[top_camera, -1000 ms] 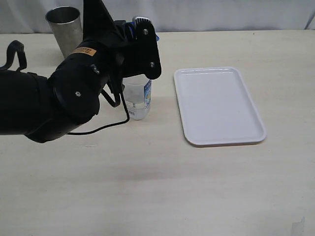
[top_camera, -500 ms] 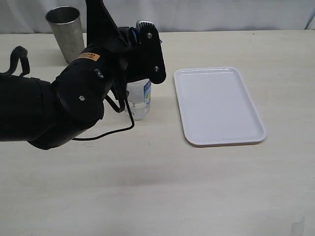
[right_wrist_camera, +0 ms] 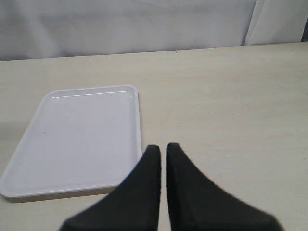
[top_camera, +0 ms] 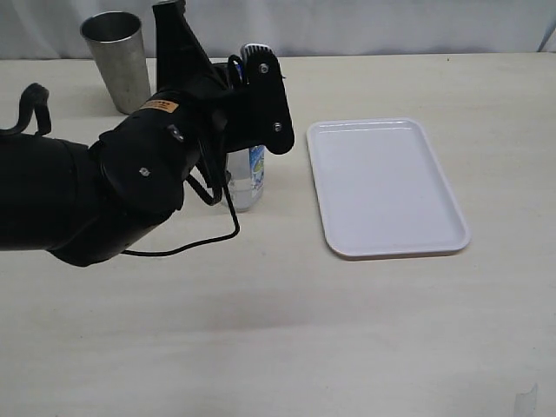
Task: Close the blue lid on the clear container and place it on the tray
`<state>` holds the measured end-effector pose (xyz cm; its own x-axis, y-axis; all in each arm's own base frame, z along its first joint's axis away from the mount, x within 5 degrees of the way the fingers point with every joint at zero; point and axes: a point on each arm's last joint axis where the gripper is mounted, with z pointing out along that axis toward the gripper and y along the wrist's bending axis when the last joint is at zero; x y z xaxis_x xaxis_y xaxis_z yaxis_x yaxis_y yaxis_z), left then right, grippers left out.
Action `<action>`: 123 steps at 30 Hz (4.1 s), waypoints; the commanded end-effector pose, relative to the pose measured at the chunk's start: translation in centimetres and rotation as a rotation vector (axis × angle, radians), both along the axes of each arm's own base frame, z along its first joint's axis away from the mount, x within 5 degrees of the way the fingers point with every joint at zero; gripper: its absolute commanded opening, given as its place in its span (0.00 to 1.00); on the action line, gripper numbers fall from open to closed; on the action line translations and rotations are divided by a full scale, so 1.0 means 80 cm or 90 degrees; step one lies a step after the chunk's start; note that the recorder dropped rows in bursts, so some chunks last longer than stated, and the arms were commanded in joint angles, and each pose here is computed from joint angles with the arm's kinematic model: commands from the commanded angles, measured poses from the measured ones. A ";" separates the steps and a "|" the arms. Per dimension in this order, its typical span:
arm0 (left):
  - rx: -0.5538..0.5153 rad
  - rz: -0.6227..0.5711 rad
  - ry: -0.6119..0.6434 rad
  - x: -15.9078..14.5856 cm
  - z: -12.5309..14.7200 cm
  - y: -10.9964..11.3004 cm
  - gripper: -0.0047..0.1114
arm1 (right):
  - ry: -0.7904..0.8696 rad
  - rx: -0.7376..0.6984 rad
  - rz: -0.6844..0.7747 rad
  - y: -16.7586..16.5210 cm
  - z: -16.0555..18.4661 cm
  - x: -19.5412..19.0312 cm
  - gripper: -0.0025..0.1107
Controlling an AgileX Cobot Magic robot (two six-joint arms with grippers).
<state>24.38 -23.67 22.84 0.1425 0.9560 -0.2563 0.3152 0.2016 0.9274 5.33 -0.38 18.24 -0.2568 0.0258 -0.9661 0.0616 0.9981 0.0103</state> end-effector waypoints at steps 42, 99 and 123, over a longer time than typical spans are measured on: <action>0.071 -0.021 -0.040 -0.020 -0.014 0.003 0.04 | -0.001 -0.011 -0.002 -0.001 0.000 0.000 0.06; 0.029 -0.025 0.070 -0.036 -0.030 -0.005 0.04 | -0.001 -0.011 -0.002 -0.001 0.000 0.000 0.06; 0.026 -0.019 0.073 -0.036 -0.031 -0.004 0.04 | -0.001 -0.011 -0.002 -0.001 0.000 0.000 0.06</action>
<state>21.68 -23.93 20.30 0.1184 0.9567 -0.2659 0.4366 0.1904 0.8793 5.33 -0.38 18.24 -0.2568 0.0258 -0.9661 0.0616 0.9981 0.0103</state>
